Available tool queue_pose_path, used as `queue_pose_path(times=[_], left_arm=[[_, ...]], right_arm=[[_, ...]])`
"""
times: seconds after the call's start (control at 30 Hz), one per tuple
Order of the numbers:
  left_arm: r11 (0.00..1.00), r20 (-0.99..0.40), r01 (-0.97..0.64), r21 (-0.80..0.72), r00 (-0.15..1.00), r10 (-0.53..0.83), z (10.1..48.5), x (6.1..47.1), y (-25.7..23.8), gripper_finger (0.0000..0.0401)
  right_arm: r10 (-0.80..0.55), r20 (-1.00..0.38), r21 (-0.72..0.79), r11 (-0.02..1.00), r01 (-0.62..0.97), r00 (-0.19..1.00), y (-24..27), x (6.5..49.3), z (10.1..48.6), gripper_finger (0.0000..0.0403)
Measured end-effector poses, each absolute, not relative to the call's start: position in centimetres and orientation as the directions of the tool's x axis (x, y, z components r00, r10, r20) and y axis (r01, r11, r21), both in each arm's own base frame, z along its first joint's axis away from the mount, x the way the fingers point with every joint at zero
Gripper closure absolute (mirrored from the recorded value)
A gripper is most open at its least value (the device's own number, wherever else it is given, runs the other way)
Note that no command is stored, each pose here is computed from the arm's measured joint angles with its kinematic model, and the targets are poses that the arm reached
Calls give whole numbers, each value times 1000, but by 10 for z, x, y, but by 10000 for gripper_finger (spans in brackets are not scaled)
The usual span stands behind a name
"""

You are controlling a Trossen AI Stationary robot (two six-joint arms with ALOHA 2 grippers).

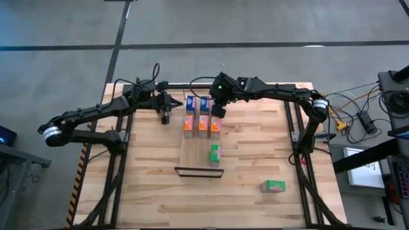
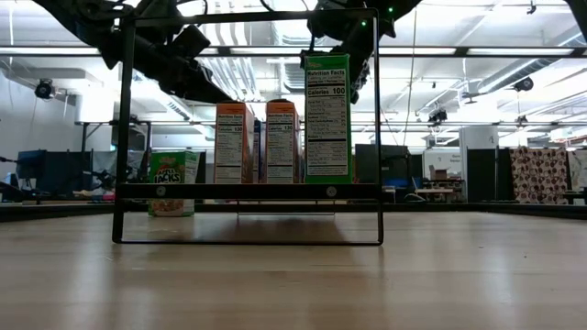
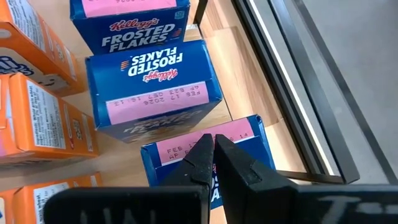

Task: Stack cereal on shelf
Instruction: Adjust the blue cereal boxes

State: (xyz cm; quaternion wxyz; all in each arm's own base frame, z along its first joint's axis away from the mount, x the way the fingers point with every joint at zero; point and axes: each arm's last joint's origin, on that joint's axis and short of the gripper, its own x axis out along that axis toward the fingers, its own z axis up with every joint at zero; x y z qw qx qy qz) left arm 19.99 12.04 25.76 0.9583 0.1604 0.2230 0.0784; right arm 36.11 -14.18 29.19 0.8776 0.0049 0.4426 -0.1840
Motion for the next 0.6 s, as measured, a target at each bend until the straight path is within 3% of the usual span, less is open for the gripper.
queue_pose_path(times=[0.6], left_arm=[[936,-403,-78,342,888,222,257,200,120,401]], right_arm=[[-299,-790,-134,936,324,536,-135,362,291,394]])
